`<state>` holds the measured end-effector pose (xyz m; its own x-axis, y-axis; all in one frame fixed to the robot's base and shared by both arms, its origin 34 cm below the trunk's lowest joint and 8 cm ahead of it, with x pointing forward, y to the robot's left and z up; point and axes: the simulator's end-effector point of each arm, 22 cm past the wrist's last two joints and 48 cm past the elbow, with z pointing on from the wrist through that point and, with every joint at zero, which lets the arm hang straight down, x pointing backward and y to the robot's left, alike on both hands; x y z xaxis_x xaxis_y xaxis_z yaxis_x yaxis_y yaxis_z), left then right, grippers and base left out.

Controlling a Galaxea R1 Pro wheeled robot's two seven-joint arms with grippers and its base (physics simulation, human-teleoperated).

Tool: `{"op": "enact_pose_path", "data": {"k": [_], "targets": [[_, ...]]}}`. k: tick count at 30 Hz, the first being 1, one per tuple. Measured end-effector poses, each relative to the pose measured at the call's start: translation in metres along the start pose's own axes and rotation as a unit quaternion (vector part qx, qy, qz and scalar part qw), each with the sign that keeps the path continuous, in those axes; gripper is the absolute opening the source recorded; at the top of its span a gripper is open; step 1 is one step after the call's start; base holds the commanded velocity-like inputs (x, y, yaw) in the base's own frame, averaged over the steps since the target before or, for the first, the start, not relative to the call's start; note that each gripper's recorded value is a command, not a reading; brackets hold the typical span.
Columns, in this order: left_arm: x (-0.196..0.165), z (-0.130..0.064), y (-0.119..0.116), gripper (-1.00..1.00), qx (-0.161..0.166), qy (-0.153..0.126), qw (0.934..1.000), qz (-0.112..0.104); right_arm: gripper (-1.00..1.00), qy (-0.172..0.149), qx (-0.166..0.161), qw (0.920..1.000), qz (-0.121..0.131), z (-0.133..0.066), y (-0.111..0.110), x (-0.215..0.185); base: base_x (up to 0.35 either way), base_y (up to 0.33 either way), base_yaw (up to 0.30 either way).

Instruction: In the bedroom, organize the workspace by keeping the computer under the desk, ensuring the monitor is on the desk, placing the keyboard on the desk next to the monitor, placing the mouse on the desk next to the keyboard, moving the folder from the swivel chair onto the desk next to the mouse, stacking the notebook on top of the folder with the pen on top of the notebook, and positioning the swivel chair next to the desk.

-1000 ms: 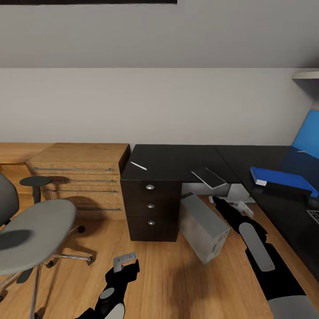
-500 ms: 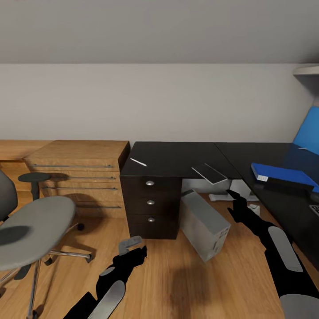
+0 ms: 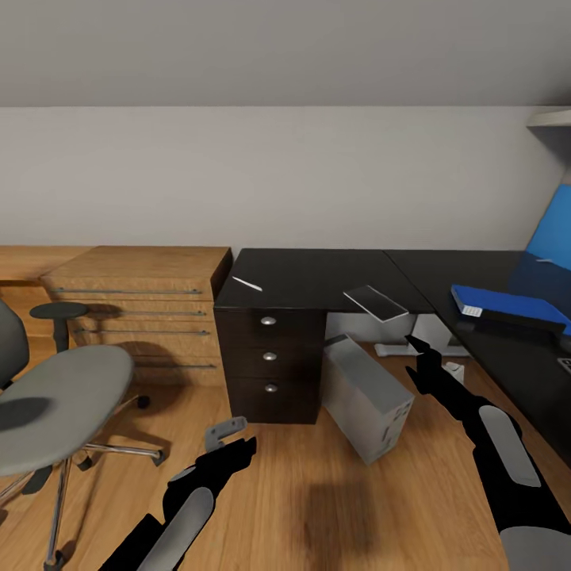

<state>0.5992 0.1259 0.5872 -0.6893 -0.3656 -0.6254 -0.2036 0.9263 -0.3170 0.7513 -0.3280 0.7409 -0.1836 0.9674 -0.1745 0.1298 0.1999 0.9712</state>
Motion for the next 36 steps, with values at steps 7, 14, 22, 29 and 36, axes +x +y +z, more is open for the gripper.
{"op": "enact_pose_path", "data": {"k": [7,14,22,29,36], "targets": [[0.002,0.001,0.001,1.00,-0.001,0.003,1.0000,0.001,1.00,-0.001,-0.001,1.0000,-0.002,0.000,0.001,-0.001,0.000,0.000,0.000],[0.015,0.007,0.009,1.00,-0.013,0.016,0.9998,0.009,1.00,-0.001,0.002,1.0000,-0.002,0.000,-0.001,-0.002,0.047,0.000,0.000],[0.017,0.008,0.011,1.00,-0.014,0.017,0.9997,0.010,1.00,-0.001,0.004,1.0000,-0.002,0.000,-0.002,-0.002,0.111,0.000,0.000],[0.017,0.008,0.010,1.00,-0.014,0.017,0.9997,0.011,1.00,0.000,0.005,1.0000,-0.002,0.000,-0.003,-0.001,0.168,0.000,0.000],[0.019,0.008,0.009,1.00,-0.012,0.019,0.9997,0.012,1.00,0.001,0.017,0.9999,0.003,0.001,-0.015,0.001,0.094,0.000,0.000]]}}
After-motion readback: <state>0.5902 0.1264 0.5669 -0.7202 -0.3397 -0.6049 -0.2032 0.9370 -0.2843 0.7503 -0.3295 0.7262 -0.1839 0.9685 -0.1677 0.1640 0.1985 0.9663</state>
